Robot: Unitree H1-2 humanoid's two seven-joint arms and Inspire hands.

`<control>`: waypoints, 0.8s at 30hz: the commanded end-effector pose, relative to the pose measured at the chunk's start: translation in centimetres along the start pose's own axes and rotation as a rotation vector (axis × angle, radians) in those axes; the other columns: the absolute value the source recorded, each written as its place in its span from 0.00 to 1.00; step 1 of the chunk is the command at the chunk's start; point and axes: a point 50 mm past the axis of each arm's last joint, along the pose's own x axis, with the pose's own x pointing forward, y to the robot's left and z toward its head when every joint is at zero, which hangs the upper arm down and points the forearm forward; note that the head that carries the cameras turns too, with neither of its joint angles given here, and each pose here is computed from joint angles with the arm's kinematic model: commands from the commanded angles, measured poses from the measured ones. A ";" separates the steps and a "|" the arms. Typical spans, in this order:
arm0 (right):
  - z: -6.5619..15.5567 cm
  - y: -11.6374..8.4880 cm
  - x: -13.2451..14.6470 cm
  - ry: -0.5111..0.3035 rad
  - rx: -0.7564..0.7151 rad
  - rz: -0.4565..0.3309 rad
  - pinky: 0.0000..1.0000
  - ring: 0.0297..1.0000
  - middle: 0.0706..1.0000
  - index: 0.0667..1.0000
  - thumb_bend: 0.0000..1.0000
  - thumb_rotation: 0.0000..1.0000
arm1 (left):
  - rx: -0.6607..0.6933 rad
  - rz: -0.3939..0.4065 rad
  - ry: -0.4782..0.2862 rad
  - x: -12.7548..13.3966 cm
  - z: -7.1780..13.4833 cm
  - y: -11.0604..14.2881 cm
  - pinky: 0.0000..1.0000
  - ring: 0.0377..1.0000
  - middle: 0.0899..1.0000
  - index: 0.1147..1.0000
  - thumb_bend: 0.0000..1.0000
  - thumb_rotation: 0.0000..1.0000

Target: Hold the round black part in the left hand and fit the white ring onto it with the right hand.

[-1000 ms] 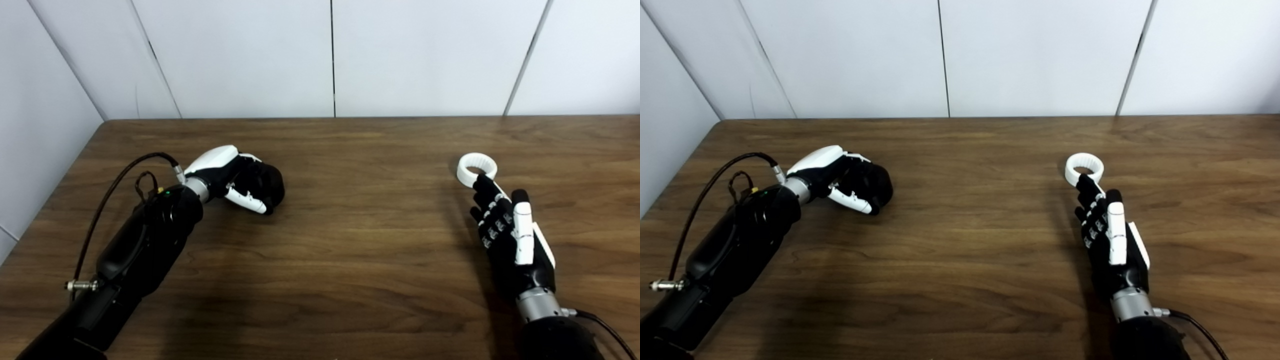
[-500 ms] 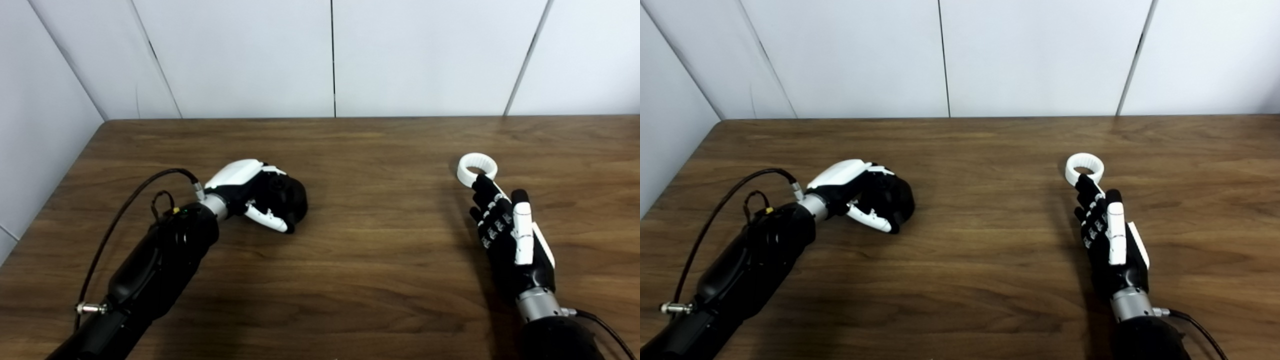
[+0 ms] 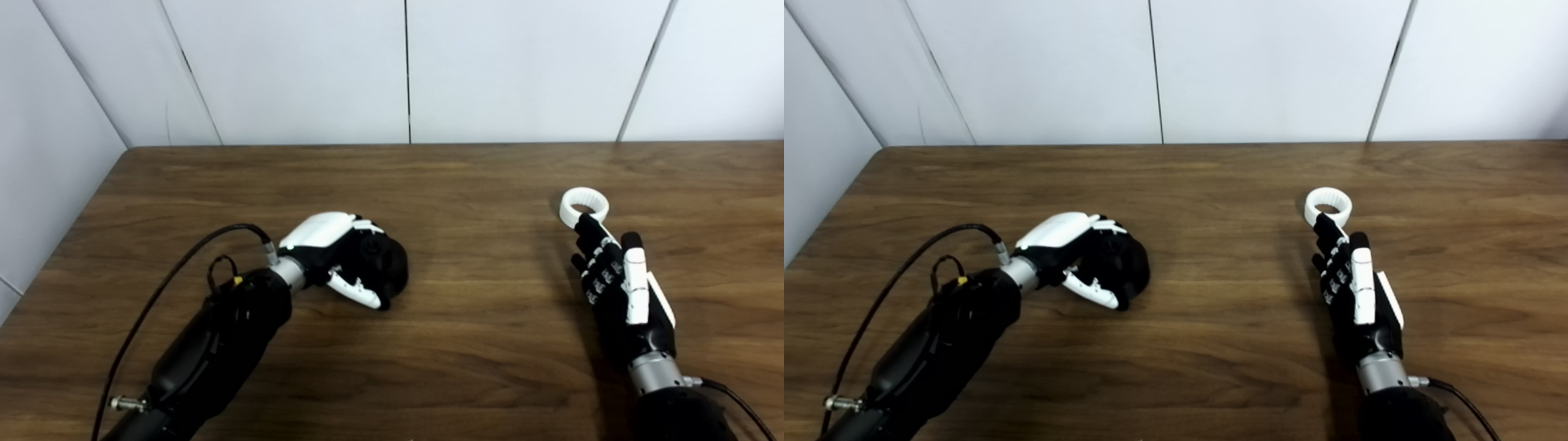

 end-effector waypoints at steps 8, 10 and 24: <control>1.7 0.8 0.5 -0.081 -0.003 0.020 1.00 1.00 0.94 0.90 0.56 1.00 | 0.031 -0.014 -0.090 -1.3 2.7 -1.7 0.91 0.99 0.93 0.80 0.96 0.43; 1.8 0.8 0.5 -0.083 -0.006 0.018 1.00 0.99 0.94 0.90 0.56 1.00 | 0.029 -0.014 -0.101 -1.5 3.0 -2.2 0.92 0.99 0.92 0.80 0.97 0.43; 2.4 1.0 0.8 -0.088 -0.004 0.015 1.00 0.99 0.94 0.89 0.57 1.00 | -0.001 -0.042 -0.160 -3.0 5.1 -5.1 0.95 1.00 0.94 0.80 0.97 0.44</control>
